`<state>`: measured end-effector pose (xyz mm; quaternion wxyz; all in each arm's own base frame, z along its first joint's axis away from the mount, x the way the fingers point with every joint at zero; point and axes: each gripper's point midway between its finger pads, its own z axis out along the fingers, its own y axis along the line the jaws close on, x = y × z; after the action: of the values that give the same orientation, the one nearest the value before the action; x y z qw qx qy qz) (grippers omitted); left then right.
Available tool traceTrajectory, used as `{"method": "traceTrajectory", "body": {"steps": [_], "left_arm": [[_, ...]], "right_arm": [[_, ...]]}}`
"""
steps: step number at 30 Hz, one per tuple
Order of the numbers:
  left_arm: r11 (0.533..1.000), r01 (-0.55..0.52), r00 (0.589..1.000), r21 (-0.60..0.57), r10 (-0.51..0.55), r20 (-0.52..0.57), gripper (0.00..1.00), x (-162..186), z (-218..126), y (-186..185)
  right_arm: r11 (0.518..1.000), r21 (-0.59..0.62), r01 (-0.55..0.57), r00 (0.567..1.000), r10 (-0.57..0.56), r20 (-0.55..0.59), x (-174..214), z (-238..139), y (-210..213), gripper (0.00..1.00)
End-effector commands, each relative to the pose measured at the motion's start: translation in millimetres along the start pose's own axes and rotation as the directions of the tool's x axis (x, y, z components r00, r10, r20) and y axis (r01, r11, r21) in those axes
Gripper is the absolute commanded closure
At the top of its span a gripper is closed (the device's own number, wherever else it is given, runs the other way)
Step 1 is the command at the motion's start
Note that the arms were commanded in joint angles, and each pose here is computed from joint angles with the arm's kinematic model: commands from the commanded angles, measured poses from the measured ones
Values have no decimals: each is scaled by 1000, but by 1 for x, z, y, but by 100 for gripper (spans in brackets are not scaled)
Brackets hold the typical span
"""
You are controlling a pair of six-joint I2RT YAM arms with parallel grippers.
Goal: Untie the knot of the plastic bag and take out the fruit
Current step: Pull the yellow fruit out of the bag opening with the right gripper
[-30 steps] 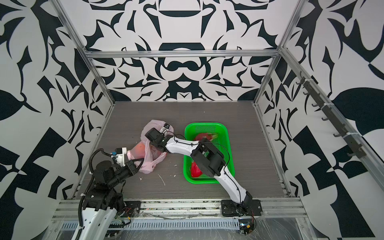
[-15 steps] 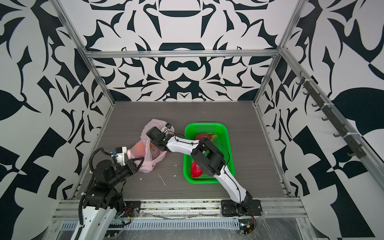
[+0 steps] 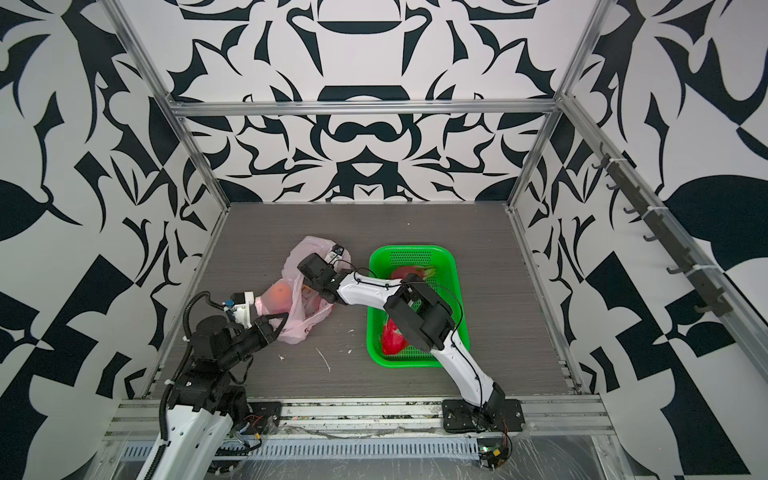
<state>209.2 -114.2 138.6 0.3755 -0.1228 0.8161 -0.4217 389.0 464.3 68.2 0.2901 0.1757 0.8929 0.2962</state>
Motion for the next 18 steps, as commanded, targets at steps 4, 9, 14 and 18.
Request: {"method": "traceTrajectory", "body": {"steps": [4, 9, 14, 18], "left_arm": [[1000, -14, 998, -28, 15, 54, 100, -14, 5, 4], [998, -12, 996, -70, 18, 88, 100, -24, 8, 10], [996, -13, 993, -89, 23, 114, 100, -31, 12, 14], [996, -15, 991, -92, 27, 128, 100, -37, 14, 14]], "right_arm": [[993, -12, 121, 993, -121, -6, -1, -38, 14, 77], [979, -27, 204, 979, -204, -10, 7, -69, 24, 77], [957, -36, 287, 958, -288, -16, 17, -102, 32, 78], [942, -47, 332, 943, -333, -18, 22, -126, 35, 78]]}}
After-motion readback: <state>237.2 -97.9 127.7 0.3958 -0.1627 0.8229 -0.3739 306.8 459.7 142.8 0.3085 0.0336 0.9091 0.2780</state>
